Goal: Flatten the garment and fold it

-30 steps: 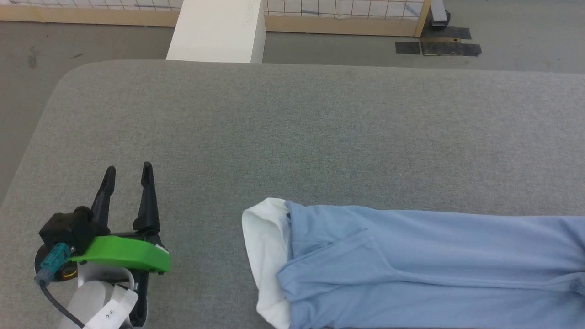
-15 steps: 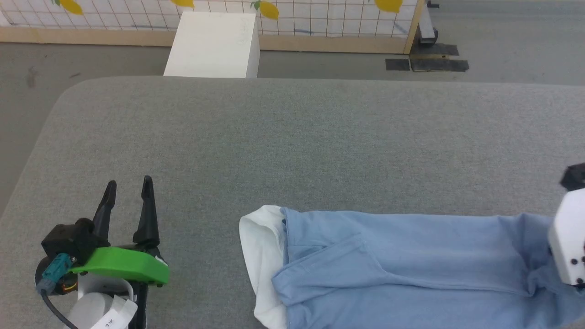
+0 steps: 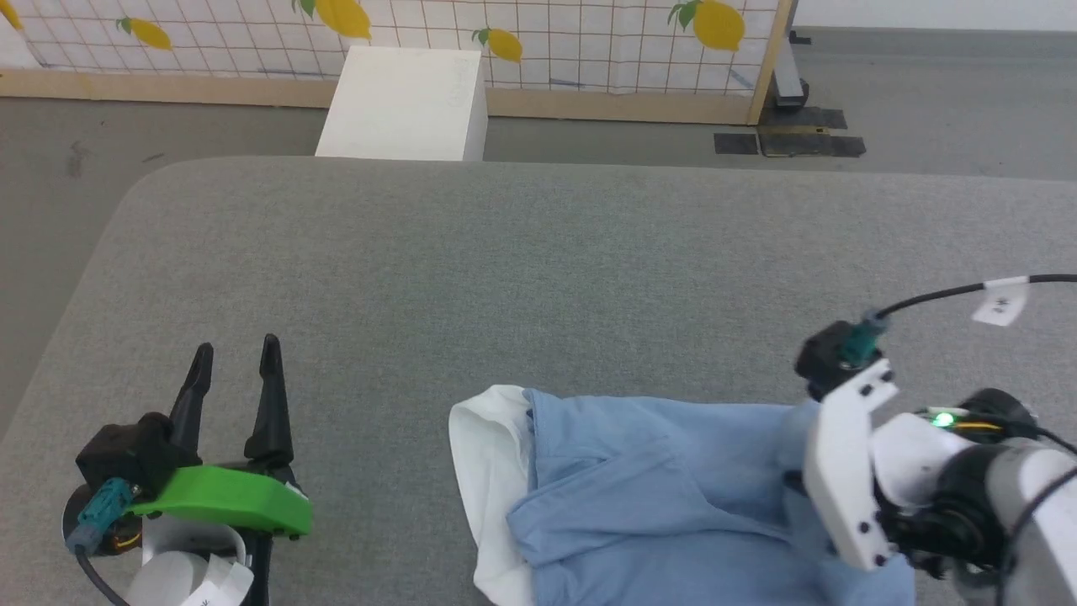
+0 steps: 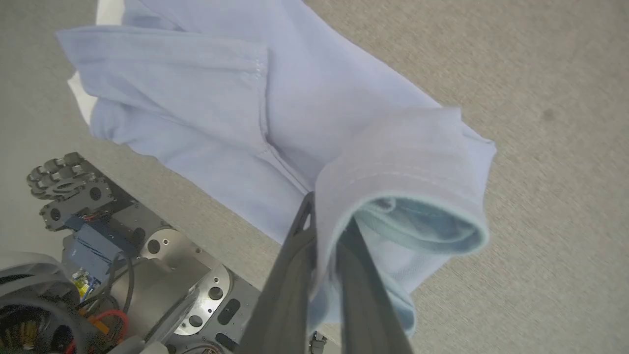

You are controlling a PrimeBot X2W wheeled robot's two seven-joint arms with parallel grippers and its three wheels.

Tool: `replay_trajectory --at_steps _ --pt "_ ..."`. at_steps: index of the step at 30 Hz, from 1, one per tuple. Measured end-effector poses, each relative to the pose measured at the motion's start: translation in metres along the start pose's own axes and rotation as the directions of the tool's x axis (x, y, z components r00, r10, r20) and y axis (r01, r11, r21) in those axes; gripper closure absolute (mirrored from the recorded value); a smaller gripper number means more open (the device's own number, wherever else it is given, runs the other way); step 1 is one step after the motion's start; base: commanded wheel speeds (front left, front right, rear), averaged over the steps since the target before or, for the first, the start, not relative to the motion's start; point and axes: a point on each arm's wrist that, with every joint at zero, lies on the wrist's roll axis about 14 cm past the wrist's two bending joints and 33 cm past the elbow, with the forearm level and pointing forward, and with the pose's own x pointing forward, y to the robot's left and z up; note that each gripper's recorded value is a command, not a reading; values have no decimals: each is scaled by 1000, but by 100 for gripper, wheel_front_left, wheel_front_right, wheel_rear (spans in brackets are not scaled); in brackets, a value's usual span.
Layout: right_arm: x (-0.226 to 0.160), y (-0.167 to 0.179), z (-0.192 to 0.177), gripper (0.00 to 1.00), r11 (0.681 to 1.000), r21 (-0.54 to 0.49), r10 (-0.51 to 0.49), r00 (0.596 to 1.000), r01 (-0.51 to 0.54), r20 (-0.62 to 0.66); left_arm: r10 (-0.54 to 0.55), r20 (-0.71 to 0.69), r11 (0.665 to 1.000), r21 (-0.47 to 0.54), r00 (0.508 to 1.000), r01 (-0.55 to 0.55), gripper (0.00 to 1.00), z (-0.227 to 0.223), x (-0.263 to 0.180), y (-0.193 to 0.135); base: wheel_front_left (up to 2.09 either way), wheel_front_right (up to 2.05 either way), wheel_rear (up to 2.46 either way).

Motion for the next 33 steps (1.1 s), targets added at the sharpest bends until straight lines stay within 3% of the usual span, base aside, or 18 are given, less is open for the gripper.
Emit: replay_trajectory --at_steps 16,28,29,30,31,33 --pt "64 109 56 100 956 -135 274 957 -260 95 50 -17 999 4 999 -50 0 -4 -8 15 0 0 0" --pt "114 129 41 100 947 -154 289 957 -282 24 86 -55 996 9 995 -85 0 -17 -12 25 0 0 0" --pt "117 130 40 74 947 -150 290 957 -283 23 86 -56 996 9 995 -86 0 -17 -11 25 0 0 0" --pt "118 132 39 21 946 -147 294 955 -288 23 86 -58 996 9 995 -86 0 -18 -11 25 0 0 0" --pt "119 134 39 0 945 -142 302 953 -295 28 86 -59 996 9 995 -85 0 -18 -11 24 0 0 0" --pt "118 140 41 0 939 -133 324 946 -317 35 82 -61 997 7 995 -82 0 -19 -11 23 0 0 0"
